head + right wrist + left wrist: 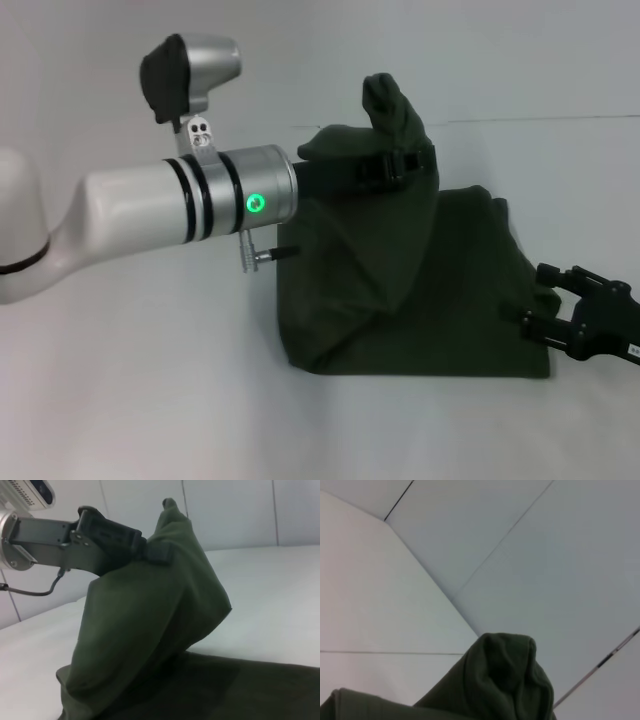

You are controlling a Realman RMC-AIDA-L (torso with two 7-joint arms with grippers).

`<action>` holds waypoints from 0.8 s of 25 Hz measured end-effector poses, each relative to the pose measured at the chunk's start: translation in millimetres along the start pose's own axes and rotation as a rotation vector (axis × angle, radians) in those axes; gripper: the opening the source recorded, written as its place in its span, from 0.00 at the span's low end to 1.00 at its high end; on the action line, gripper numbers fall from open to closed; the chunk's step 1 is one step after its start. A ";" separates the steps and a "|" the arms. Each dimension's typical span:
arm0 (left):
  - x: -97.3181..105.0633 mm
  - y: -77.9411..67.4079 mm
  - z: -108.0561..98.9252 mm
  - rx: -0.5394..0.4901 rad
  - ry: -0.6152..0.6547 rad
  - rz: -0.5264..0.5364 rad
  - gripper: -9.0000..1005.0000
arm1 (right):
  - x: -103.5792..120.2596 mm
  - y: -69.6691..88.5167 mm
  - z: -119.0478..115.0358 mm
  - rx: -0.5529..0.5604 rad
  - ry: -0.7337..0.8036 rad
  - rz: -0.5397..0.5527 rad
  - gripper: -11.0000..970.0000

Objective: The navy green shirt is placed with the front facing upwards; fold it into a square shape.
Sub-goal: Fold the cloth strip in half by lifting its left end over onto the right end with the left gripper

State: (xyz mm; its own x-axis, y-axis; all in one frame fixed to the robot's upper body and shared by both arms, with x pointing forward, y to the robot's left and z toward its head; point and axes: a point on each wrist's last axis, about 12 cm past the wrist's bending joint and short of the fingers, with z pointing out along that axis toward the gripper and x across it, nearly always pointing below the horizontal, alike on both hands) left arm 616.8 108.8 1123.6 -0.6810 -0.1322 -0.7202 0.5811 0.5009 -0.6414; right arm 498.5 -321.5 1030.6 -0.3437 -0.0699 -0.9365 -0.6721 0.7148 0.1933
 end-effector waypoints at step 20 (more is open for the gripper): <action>25.3 3.7 31.6 -0.115 0.000 -0.053 0.16 | 6.3 -1.8 -11.2 0.035 -0.002 0.023 0.88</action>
State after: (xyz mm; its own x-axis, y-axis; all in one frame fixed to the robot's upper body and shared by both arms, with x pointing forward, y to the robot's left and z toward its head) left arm 615.8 80.3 1094.7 -0.7090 -0.1611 -0.6865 0.4897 0.5880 -0.6438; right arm 490.2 -331.0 1027.6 -0.3575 -0.0521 -0.9325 -0.6404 0.7404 0.2041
